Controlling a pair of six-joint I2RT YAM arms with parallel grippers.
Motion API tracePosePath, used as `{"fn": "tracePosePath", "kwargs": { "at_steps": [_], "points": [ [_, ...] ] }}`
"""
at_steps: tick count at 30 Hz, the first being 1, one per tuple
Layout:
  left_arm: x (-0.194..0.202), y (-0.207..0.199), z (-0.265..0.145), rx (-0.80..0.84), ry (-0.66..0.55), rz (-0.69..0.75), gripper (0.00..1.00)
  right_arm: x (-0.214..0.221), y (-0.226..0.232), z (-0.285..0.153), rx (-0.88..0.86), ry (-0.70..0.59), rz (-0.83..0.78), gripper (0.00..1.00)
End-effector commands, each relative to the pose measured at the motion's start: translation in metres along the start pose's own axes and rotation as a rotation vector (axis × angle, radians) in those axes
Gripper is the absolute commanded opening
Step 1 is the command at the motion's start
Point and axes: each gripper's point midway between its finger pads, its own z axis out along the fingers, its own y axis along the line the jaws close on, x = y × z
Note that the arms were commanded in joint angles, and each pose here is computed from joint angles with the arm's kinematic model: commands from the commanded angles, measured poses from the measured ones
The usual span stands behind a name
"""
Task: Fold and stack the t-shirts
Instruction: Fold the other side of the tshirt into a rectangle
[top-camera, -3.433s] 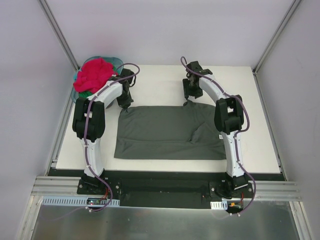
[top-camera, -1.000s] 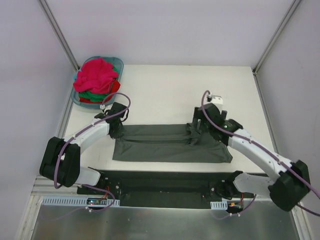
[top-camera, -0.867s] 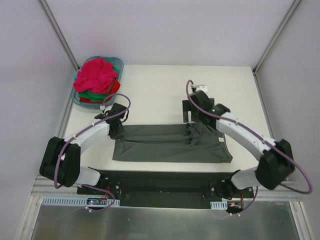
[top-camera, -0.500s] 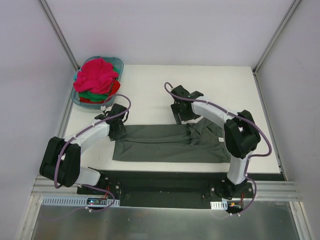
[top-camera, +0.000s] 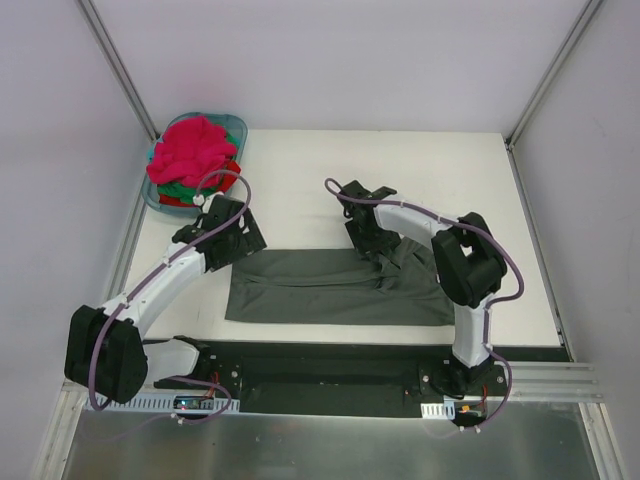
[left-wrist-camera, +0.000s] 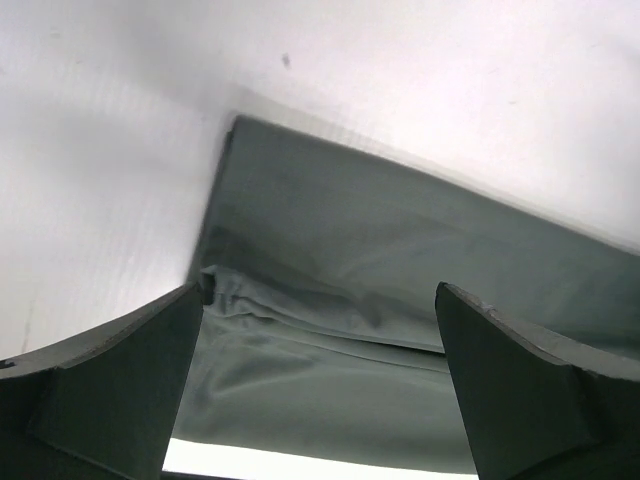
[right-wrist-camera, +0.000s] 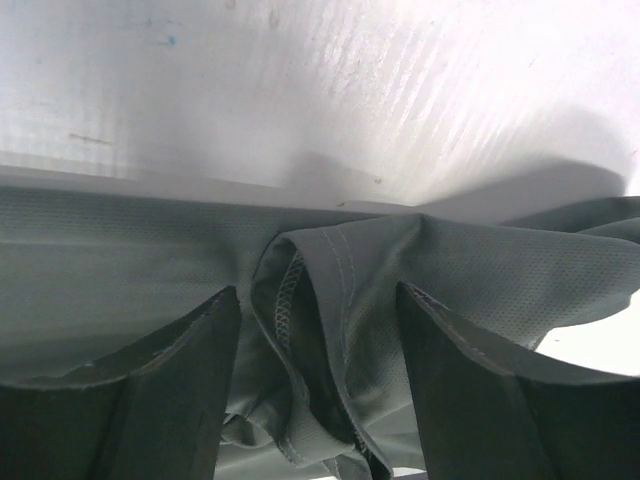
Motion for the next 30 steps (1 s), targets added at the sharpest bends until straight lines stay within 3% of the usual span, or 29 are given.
{"fn": "tracePosePath", "kwargs": {
  "at_steps": [1, 6, 11, 14, 22, 27, 29, 30],
  "points": [
    [-0.009, -0.03, -0.005, 0.092, 0.02, -0.015, 0.99, -0.003, -0.015, 0.0, 0.093, -0.007, 0.014, 0.6],
    [0.008, -0.05, 0.021, 0.129, 0.14, -0.005, 0.99, 0.0, -0.04, -0.018, 0.21, -0.075, 0.146, 0.36],
    [0.034, -0.033, 0.055, 0.031, 0.226, 0.003, 0.99, 0.012, -0.073, -0.051, 0.316, -0.183, 0.301, 0.16],
    [0.047, -0.022, 0.063, -0.015, 0.261, 0.003, 0.99, 0.032, -0.088, -0.061, 0.358, -0.217, 0.406, 0.08],
    [0.055, -0.007, 0.069, -0.065, 0.272, 0.006, 0.99, 0.105, -0.091, -0.066, 0.263, -0.268, 0.679, 0.11],
    [0.052, -0.007, 0.069, -0.065, 0.262, 0.012, 0.99, 0.15, -0.065, -0.05, 0.085, -0.233, 0.794, 0.15],
    [0.052, -0.007, 0.069, -0.065, 0.261, 0.012, 0.99, 0.163, -0.06, -0.049, 0.036, -0.233, 0.813, 0.21],
    [0.052, -0.007, 0.069, -0.065, 0.261, 0.014, 0.99, 0.167, -0.059, -0.05, 0.019, -0.242, 0.812, 0.35]
  ]
}}
